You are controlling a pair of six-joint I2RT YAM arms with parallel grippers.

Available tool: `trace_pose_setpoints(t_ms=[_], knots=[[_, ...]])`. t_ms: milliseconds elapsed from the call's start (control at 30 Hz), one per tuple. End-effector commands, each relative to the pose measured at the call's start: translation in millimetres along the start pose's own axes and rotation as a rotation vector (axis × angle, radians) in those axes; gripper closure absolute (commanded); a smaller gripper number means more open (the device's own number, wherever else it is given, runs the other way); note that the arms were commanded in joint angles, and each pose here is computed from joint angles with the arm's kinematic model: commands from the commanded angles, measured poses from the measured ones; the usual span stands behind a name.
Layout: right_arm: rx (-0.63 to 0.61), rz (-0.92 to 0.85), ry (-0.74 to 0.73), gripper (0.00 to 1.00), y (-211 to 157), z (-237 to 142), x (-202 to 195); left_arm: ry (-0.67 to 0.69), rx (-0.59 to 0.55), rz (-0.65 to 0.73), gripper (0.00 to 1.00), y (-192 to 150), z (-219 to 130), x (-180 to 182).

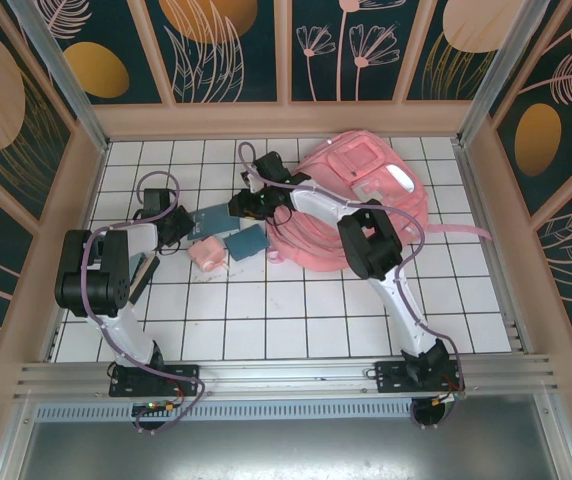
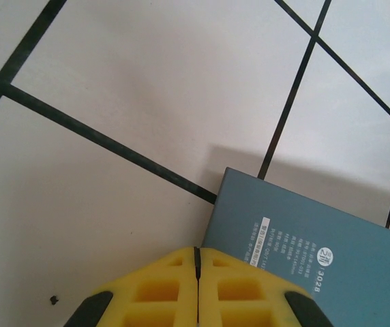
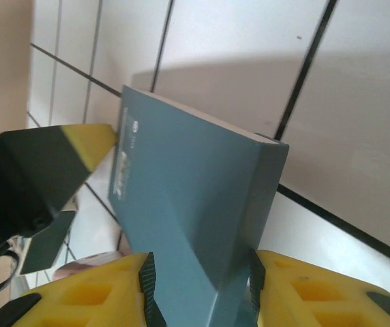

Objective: Pack the student bag
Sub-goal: Pick up the personal item from the center of the table.

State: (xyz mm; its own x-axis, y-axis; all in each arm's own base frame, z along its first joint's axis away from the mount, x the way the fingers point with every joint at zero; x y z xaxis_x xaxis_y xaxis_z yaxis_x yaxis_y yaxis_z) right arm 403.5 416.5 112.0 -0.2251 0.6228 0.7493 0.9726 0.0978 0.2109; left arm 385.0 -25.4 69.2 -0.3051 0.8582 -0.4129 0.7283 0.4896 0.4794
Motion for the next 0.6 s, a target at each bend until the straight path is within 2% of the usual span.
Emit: trace_pose_setpoints(t_ms=[0,100,267,567], knots=[[0.08,-0.111,0.163,0.57,-21.5,4.2,61.3,-0.06,0.188,0.011,0.94,-42.9,6.0,-4.4],[0.098,-0.093,0.188,0.57,-27.5,14.9,52.7,-0.072,0.197,0.012,0.94,-44.2,6.5,-5.3],[0.09,-0.065,0.132,0.57,-25.1,30.4,38.2,-0.102,0.198,0.009,0.94,-43.6,3.8,-9.4],[-0.032,-0.031,0.288,0.57,-9.7,22.3,61.9,-0.197,0.204,-0.057,0.94,-46.1,-4.0,-19.8]])
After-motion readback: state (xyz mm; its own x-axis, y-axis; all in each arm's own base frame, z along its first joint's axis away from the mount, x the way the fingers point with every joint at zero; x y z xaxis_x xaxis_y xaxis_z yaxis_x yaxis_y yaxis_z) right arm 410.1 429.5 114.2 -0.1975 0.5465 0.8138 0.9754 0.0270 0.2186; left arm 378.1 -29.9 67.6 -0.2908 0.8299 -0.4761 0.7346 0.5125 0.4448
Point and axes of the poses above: each hand's point on the last joint's axis, 136 mm out from that joint toward the fingers, its own z axis out along the fingers, its own x axis along the line the jaws close on, y = z × x, the point moved 6 cm from there along -z, back along the fingers, and after that the axes turned 8 degrees about z, right-handed, at the moved point
